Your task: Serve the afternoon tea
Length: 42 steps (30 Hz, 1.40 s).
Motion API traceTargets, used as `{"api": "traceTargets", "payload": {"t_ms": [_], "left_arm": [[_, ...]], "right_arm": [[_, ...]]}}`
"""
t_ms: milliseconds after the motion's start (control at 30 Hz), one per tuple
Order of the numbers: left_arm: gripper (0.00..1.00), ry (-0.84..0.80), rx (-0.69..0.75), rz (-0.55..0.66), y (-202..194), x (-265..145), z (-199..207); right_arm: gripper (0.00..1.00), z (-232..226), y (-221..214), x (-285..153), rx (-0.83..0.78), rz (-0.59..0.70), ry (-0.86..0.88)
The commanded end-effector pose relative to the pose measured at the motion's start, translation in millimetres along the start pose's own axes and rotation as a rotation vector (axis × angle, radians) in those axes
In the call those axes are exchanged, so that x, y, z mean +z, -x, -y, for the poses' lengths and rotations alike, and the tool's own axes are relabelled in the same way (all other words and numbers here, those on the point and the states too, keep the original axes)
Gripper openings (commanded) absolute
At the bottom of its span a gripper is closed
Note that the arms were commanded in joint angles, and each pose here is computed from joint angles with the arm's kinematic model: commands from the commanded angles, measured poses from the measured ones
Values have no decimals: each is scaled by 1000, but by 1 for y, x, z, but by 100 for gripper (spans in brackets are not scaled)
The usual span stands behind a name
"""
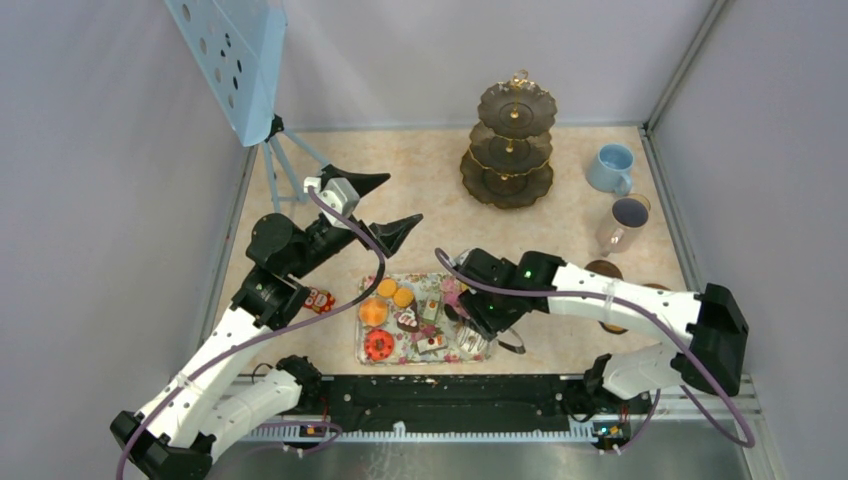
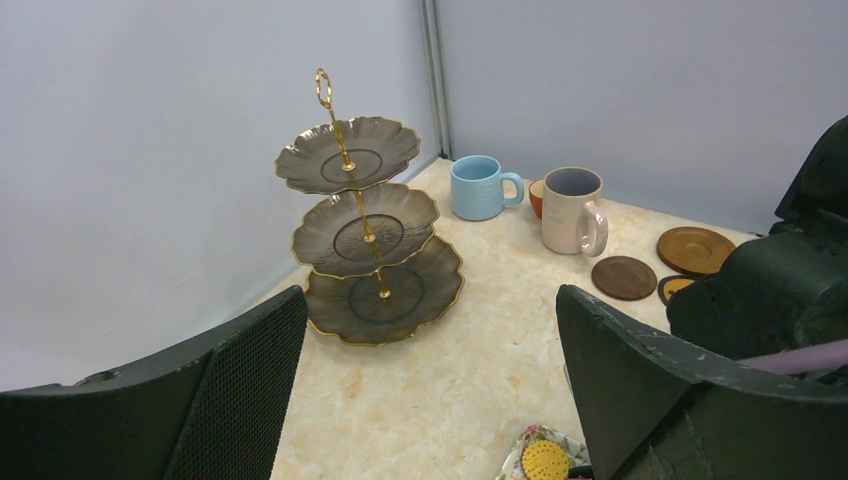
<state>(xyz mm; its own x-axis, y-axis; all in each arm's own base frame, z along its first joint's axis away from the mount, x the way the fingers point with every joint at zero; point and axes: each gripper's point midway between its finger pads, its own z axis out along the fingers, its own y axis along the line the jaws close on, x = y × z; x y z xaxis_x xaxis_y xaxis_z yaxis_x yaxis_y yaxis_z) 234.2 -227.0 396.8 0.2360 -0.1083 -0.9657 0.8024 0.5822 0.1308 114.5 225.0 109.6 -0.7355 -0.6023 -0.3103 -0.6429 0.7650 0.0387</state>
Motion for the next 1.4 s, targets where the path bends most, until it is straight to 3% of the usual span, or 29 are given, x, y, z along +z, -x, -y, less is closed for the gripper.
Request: {"api": "traceTargets", "payload": {"t_ms": [0, 133, 300, 467, 733, 1033, 1367], "left_arm": [[99, 5, 25, 42, 14, -1, -1], [99, 7, 25, 41, 14, -1, -1], [99, 2, 25, 49, 17, -2, 1], [99, -1, 24, 68, 22, -5, 3], [99, -21, 6, 99, 30, -7, 11], [99, -27, -1, 141, 44, -14, 23], [99, 78, -12, 163, 52, -22, 15]], "right_arm": [[32, -3, 35, -37, 44, 203, 20], [24, 13, 45, -59, 101, 317, -39], [23, 71, 66, -77, 243, 443, -220], [21, 135, 86, -65, 372, 527, -335], [20, 218, 99, -32, 436, 558, -521], [19, 286, 128, -21, 421, 618, -616], [19, 307, 160, 8, 349, 663, -614]]}}
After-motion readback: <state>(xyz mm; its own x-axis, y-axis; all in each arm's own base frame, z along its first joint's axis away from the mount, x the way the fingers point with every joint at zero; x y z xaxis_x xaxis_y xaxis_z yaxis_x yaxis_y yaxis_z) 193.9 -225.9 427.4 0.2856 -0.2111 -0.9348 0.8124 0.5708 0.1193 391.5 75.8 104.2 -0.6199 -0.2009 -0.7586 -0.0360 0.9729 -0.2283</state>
